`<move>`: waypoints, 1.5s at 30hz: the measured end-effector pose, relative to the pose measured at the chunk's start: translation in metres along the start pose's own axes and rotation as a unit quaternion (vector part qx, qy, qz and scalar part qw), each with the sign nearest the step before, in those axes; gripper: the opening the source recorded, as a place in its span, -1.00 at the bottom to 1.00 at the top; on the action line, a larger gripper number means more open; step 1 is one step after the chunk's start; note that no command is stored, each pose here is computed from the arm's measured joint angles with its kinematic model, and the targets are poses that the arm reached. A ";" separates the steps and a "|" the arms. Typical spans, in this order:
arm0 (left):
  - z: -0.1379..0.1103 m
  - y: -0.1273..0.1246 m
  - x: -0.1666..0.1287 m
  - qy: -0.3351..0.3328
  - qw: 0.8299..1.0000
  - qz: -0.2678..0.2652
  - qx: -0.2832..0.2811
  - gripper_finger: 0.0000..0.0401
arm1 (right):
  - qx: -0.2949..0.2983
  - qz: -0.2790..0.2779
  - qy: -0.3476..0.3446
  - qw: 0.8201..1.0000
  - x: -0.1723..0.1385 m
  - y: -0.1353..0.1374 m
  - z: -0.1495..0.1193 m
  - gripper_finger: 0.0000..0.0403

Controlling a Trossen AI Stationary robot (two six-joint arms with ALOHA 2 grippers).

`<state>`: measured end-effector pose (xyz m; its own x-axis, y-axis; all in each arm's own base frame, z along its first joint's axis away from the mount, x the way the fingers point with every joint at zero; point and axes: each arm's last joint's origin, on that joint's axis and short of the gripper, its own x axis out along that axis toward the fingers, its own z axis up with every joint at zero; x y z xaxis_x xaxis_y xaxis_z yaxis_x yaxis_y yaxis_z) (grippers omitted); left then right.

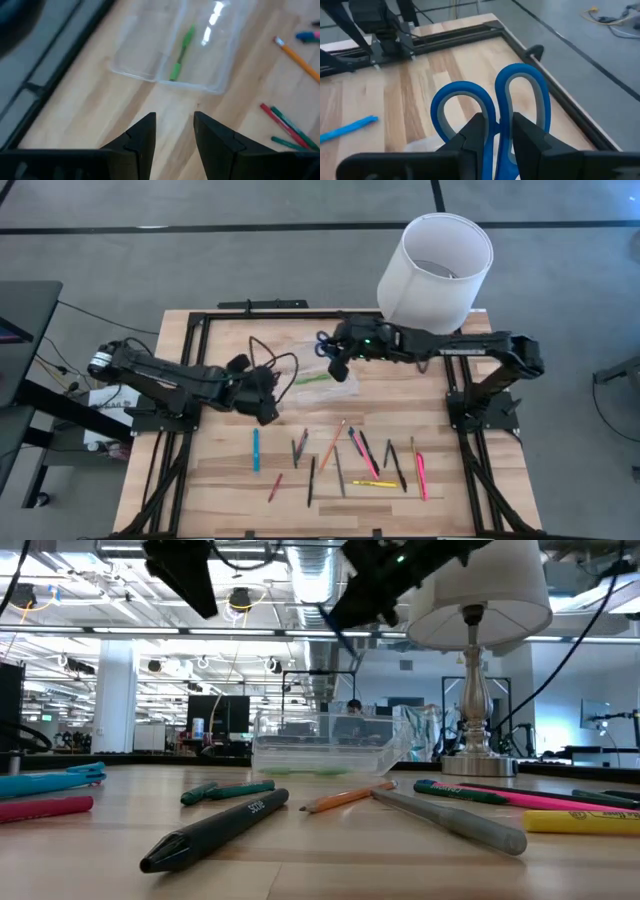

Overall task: Pick & place school supplies into a supply box
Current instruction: Put the blue scissors into the transparent supply box

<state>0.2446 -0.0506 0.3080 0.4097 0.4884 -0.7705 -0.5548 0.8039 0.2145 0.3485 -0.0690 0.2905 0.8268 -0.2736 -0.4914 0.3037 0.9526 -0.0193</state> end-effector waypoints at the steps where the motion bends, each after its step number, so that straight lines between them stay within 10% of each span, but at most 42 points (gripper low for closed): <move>1: -0.004 0.001 -0.006 -0.007 1.000 0.009 -0.008 -0.36 | 0.000 0.008 0.006 1.000 0.006 0.001 -0.002 -0.69; 16: -0.052 0.013 -0.058 -0.077 0.991 0.068 -0.086 -0.36 | -0.043 0.040 0.100 0.993 0.044 0.006 -0.033 -0.69; 45: -0.052 0.015 -0.059 -0.107 0.988 0.088 -0.071 -0.36 | -0.063 0.115 0.230 0.964 0.084 0.042 -0.090 -0.69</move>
<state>0.1742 -0.0849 0.3258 0.4328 0.6899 -0.5803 -0.7217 0.6509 0.2356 0.3880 -0.0399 0.1701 0.5599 0.0071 -0.8286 0.0536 0.9976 0.0447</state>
